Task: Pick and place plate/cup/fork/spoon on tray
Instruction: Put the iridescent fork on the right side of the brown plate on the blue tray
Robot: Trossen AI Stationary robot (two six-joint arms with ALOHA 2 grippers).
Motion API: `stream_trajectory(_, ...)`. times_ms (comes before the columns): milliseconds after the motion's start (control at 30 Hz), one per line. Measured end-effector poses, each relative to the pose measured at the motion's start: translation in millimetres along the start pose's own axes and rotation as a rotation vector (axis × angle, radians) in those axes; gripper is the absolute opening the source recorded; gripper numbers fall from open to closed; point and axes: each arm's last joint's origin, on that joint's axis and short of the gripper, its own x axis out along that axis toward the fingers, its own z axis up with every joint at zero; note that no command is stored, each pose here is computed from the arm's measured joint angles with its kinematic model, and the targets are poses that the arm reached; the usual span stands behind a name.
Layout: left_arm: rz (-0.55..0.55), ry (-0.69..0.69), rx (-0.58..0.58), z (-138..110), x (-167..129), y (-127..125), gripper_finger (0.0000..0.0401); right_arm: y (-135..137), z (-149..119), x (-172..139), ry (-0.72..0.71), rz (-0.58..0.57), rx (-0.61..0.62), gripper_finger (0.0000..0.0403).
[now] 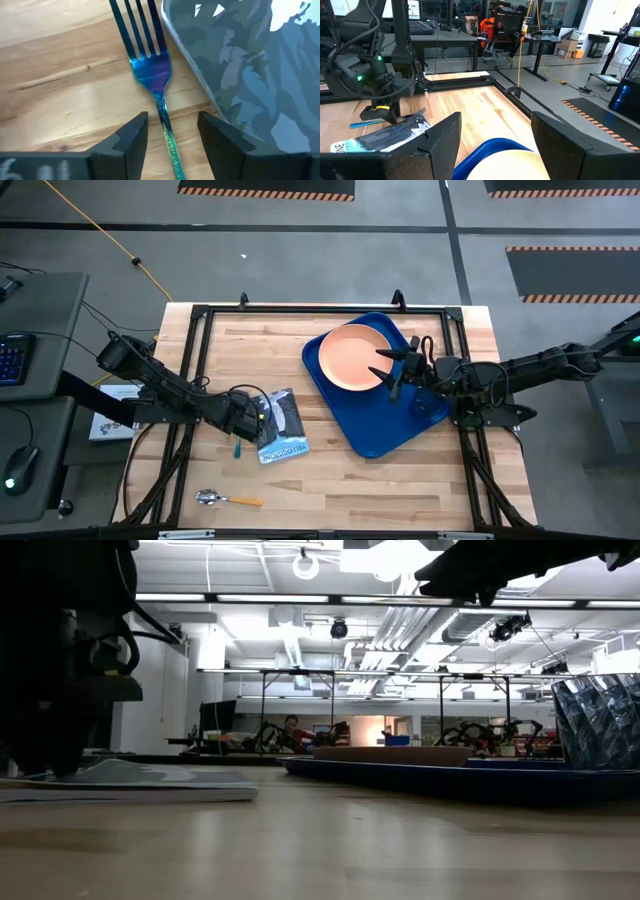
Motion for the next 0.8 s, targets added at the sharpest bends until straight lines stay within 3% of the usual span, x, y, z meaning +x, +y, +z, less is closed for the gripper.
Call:
stream_trajectory(267, -0.010, 0.022, -0.030, -0.2, -0.4, 1.5, 0.0105, 0.0, 0.0, 0.0, 0.000, 0.000, 0.000, 0.0233)
stream_trajectory(467, -0.018, 0.021, 0.022, 0.1, -4.4, -1.5, 0.0056, 0.0, 0.0, 0.0, 0.000, 0.000, 0.000, 0.0233)
stream_trajectory(667, 0.090, 0.000, 0.066, 0.6, -22.3, 7.5, 0.0008, 0.0, 0.0, 0.0, 0.000, 0.000, 0.000, 0.0233)
stream_trajectory(800, 0.134, -0.056, 0.067, -1.9, -36.2, 14.6, 0.0007, 0.0, 0.2, 0.0, -0.001, 0.000, 0.000, 0.0233)
